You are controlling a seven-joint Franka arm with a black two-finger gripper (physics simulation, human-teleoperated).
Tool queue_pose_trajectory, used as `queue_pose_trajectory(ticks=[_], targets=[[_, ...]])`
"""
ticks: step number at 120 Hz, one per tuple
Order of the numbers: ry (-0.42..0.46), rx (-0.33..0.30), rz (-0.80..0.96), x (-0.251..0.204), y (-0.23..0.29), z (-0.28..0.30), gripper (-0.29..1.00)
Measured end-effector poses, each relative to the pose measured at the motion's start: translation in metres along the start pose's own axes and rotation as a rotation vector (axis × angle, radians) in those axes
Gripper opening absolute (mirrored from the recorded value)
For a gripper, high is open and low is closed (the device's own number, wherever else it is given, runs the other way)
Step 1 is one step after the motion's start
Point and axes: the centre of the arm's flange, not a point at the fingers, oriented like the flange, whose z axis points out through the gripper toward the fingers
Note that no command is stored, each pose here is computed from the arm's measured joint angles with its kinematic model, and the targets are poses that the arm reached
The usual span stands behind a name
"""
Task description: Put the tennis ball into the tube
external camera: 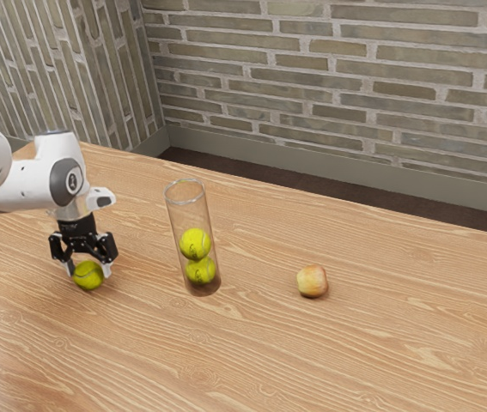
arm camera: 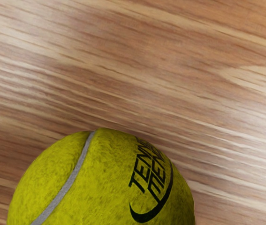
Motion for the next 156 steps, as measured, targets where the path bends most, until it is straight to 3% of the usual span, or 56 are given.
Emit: queue_pose_trajectory(ticks=[52, 91, 121, 156], targets=[[-0.023, -0.008, 0.015, 0.003, -0.006, 0.023, 0.67], [-0.004, -0.003, 0.036, 0.004, -0.003, 0.015, 0.42], [0.107, -0.011, 0.120, -0.020, 0.028, -0.067, 0.37], [0.246, 0.035, 0.253, -0.054, 0.068, -0.196, 0.35]])
